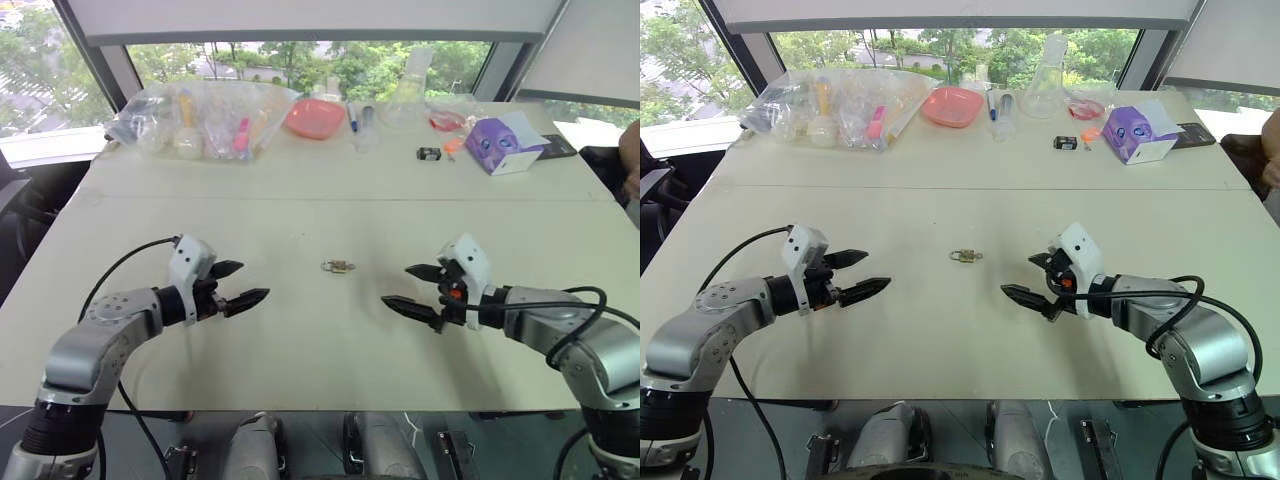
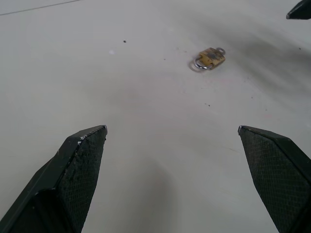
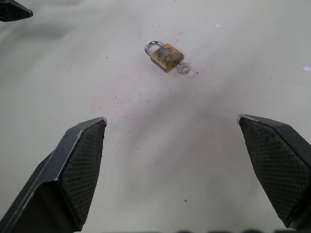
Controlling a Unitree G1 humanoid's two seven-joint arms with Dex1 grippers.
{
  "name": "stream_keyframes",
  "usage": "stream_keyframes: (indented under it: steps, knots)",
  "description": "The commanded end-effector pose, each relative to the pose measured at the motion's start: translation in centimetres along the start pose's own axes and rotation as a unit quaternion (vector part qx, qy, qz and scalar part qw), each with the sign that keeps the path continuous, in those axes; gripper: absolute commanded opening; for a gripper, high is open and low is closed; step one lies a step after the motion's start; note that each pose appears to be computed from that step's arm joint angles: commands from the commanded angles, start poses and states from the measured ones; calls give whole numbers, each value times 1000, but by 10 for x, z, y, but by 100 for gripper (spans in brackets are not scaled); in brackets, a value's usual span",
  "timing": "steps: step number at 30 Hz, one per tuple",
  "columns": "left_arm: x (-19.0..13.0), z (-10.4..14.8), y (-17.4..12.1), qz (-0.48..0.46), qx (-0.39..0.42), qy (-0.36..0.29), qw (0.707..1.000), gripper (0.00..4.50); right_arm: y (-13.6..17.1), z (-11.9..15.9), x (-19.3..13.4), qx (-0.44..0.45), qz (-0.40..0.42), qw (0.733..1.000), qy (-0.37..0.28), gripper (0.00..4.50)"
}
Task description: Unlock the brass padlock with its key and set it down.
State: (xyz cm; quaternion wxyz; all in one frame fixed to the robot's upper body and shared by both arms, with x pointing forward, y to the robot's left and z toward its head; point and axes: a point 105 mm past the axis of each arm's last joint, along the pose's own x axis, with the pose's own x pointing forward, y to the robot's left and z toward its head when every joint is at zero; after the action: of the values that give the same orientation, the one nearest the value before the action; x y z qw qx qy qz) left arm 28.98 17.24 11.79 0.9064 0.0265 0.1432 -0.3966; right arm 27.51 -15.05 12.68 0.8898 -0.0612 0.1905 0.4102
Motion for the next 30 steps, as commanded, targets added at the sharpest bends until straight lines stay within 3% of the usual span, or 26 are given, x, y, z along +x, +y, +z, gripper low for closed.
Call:
stream_keyframes:
  steps: [1, 24, 30]
  knots:
    - [-4, 16, 4, 13, 14, -32, 999, 450, 4, 8, 1, -15, 5, 1000, -16, 446]
    - [5, 21, 1, -4, 30, -20, 999, 450, -5, 17, 4, -47, -3, 999, -23, 446]
    - [3, 50, 5, -51, 97, 4, 994, 450, -2, 29, 22, -121, 44, 992, 2, 446]
